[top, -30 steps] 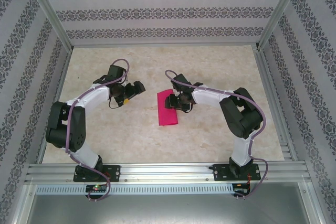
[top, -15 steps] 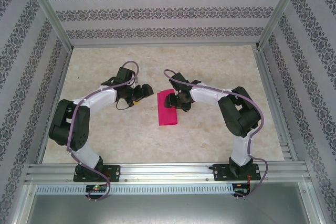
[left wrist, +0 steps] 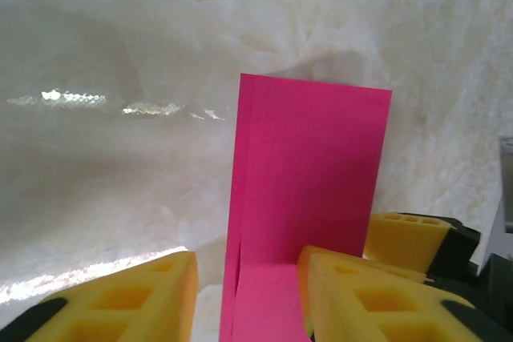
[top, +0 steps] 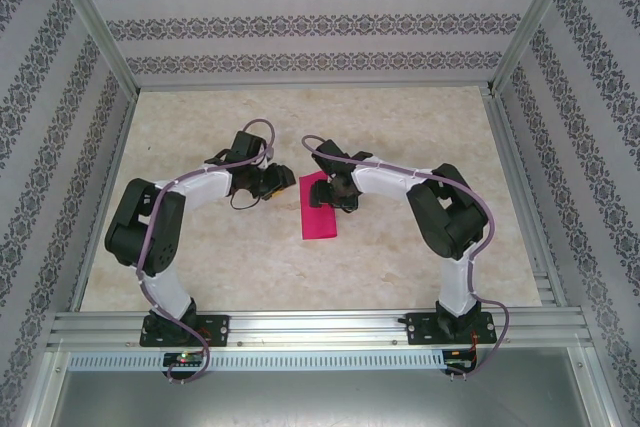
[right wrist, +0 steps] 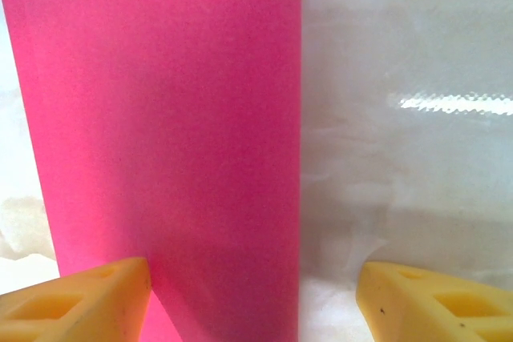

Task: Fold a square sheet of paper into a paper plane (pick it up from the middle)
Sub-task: Hold the square sheet of paper at the center of the table.

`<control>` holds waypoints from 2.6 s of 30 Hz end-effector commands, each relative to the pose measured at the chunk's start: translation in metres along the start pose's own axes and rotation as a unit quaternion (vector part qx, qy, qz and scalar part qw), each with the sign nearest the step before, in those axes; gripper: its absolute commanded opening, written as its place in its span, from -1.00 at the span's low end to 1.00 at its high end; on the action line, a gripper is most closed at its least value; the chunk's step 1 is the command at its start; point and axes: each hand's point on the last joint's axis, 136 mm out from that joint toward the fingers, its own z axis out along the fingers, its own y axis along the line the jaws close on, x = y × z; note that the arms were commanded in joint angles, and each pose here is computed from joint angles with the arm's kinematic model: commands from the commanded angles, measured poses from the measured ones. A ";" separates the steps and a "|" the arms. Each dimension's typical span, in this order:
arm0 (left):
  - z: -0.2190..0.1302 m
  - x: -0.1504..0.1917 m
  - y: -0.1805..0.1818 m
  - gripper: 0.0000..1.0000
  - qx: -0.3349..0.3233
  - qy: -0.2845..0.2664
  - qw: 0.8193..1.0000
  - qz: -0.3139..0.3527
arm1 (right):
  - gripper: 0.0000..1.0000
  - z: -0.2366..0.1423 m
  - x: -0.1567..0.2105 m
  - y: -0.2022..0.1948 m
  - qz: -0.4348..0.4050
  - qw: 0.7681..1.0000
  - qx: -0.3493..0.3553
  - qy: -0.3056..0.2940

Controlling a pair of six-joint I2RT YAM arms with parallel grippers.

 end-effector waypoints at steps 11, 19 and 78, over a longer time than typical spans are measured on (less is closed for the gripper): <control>0.016 -0.002 -0.007 -0.45 0.015 0.010 1.000 0.014 | 0.46 0.052 0.030 -0.029 0.008 0.996 0.068 0.062; 0.015 -0.005 -0.004 -0.44 -0.001 0.001 1.000 0.022 | 0.50 0.058 0.034 -0.030 0.015 0.995 0.070 0.076; 0.045 0.015 -0.018 -0.96 0.040 0.061 0.997 0.009 | 0.57 0.086 0.052 -0.032 0.003 0.989 0.078 0.126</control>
